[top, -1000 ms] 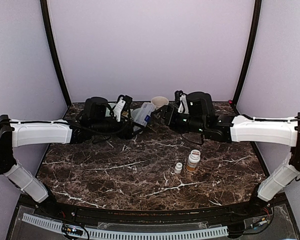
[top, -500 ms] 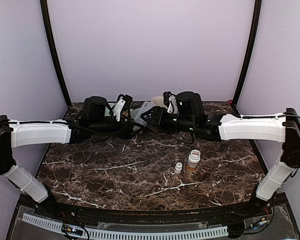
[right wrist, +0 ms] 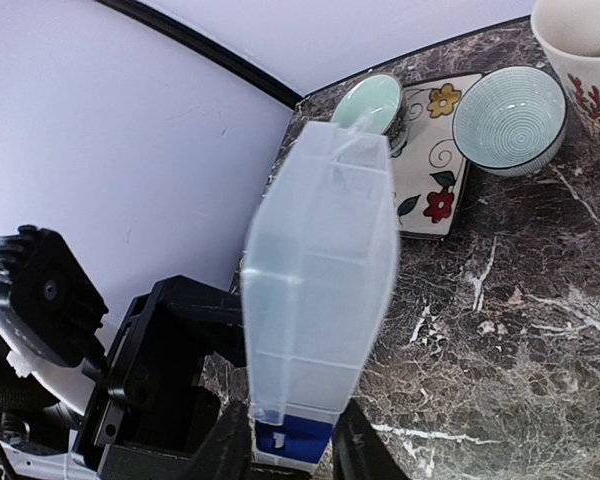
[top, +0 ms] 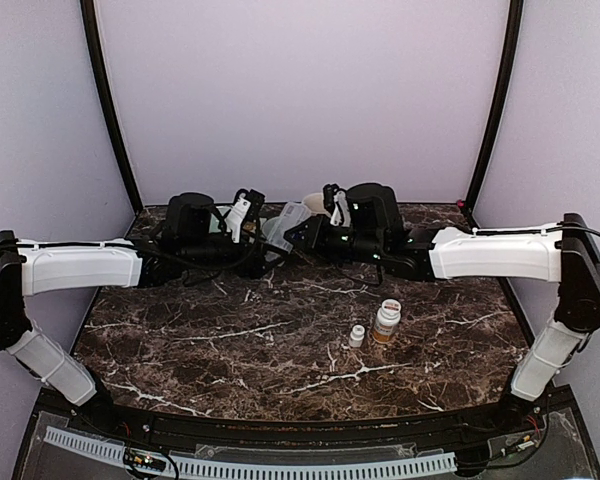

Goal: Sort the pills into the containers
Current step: Open the lid of the pill container.

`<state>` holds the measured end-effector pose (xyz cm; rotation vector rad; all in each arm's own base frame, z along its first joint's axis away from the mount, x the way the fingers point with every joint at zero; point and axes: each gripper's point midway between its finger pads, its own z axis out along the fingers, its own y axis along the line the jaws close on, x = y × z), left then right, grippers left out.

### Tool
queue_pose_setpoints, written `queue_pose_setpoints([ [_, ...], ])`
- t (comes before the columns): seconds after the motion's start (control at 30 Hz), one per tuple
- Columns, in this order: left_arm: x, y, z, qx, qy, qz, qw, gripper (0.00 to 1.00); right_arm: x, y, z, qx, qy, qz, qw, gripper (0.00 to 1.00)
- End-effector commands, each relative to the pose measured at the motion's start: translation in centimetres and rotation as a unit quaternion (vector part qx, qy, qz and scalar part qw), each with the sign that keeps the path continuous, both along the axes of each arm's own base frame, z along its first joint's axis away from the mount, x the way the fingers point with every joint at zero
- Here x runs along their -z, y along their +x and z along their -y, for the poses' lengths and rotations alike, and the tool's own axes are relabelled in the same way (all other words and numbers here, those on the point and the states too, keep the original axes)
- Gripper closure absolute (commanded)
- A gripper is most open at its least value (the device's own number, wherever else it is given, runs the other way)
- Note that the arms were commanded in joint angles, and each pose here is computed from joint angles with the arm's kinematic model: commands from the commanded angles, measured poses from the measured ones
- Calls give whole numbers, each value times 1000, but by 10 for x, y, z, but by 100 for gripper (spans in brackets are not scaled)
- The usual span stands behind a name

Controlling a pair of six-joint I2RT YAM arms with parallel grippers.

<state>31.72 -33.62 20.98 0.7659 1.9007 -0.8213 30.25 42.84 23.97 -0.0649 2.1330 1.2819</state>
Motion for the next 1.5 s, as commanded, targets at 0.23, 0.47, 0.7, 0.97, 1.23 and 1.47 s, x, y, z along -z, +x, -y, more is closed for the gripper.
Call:
queue_pose_setpoints([
  [0.23,3,17,-18,-66,43,19,997,85,-19,-4,-10,-15,21,15,1000,84],
  [0.47,16,30,-29,-115,96,29,988,85,-8,-1,-7,-1,-4,6,1000,85],
  [0.7,26,36,-37,-156,142,43,977,86,5,-1,-5,5,-19,-5,1000,84],
  [0.97,29,41,-46,-186,172,56,966,86,17,-1,-4,10,-33,-18,999,79],
  [1.23,32,42,-52,-197,185,59,961,86,25,-2,-7,8,-35,-32,999,74],
  [1.47,33,40,-50,-193,179,52,963,86,26,-1,-9,5,-37,-28,999,73],
])
